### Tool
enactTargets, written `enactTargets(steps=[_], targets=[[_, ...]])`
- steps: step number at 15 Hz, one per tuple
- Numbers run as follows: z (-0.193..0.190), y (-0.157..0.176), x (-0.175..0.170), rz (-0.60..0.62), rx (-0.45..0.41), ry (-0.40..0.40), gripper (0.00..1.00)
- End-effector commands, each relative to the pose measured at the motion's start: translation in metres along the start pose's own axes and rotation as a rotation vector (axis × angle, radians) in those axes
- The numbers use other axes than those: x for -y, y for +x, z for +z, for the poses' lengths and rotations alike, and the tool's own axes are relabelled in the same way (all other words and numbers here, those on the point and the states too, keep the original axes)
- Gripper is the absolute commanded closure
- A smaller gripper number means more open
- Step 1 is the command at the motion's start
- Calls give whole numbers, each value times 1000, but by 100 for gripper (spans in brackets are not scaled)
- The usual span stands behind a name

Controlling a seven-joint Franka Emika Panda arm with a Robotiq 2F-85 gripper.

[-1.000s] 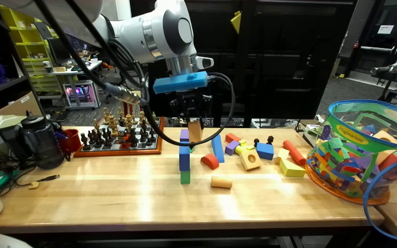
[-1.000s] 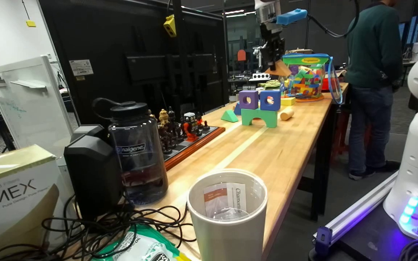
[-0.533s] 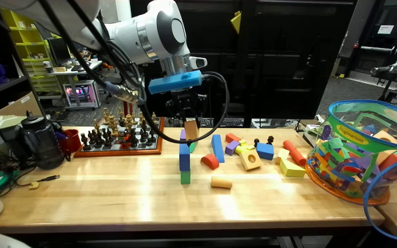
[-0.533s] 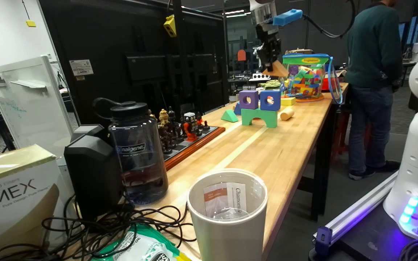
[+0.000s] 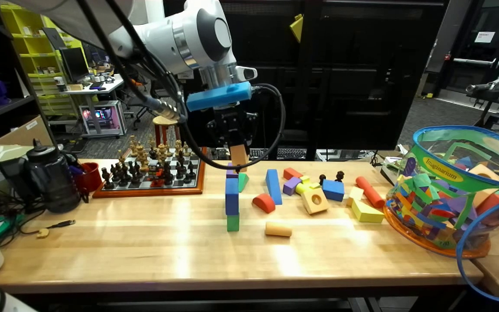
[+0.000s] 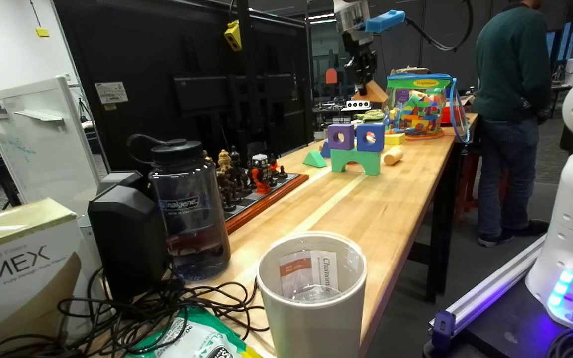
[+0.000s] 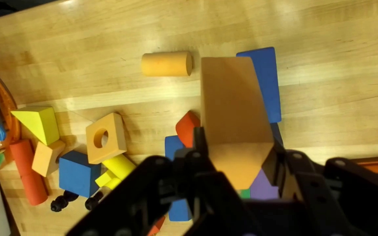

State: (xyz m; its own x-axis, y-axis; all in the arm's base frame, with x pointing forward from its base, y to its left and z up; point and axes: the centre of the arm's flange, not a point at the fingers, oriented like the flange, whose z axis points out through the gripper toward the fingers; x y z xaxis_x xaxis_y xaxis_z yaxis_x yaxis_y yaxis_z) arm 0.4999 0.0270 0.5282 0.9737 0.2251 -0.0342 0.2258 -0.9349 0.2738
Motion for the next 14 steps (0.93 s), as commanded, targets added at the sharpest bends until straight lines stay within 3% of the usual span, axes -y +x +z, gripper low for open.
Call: enactTargets(steps=[1, 7, 14], targets=[[-9, 18, 2, -44, 25, -9, 84], [-3, 28, 0, -155, 15, 39, 84], [7, 37, -7, -205, -2, 72, 84]])
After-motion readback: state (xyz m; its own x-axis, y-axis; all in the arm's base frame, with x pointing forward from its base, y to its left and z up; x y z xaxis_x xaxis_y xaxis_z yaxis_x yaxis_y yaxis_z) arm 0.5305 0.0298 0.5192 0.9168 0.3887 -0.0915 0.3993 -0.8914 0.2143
